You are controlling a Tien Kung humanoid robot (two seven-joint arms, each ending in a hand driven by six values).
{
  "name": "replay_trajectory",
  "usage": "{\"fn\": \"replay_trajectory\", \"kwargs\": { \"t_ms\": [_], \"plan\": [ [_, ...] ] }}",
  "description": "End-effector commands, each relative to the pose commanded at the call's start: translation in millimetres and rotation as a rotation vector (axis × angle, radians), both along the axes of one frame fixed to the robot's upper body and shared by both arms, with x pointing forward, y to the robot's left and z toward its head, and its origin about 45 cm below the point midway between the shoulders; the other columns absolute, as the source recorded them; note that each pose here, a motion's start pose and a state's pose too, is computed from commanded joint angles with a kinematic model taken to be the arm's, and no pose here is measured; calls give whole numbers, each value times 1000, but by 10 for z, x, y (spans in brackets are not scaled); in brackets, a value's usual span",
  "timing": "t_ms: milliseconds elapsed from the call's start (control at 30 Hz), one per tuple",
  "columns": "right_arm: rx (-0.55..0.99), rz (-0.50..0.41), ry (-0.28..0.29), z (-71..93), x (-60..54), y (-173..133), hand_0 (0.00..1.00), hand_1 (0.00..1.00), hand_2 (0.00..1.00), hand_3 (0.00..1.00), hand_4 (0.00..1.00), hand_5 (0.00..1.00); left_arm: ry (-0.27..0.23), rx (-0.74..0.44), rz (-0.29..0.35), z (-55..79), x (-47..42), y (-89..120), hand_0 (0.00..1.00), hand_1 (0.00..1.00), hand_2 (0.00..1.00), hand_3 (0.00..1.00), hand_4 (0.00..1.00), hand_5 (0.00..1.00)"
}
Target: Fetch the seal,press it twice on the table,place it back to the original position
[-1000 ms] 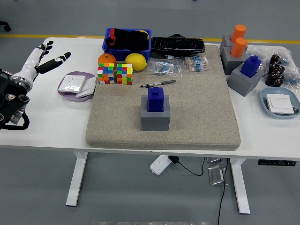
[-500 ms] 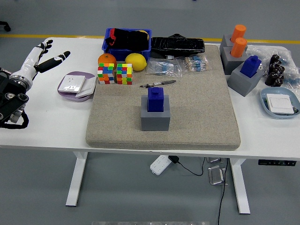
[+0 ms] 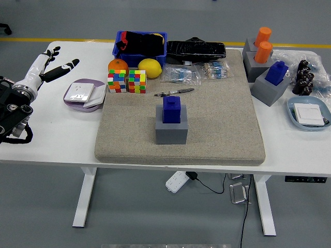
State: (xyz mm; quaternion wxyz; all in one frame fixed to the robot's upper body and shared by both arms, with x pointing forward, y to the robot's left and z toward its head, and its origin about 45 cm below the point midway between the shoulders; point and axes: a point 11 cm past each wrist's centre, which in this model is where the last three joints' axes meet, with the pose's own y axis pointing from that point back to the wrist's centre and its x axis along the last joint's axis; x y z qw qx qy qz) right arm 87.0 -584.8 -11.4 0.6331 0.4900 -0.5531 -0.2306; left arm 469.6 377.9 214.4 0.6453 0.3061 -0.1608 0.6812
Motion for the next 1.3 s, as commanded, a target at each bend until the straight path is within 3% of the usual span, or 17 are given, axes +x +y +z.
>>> {"fn": "replay_trajectory", "kwargs": {
  "t_ms": [733,933,1300],
  "plan": [
    [-10,4,3,23,-11,-37,805,706,689,650,783,544,-3,5,-1,26,10,7,998,998,988,983,854,650],
    [-1,-8,14,-17,-70,-9,805,706,688,648,782,543,10,6,4,-2,25,-6,998,998,987,982,855,648],
    [10,17,-9,20,94,4,805,706,688,649,782,542,19,16,-8,-1,28,-35,998,998,987,982,856,644]
  ]
}}
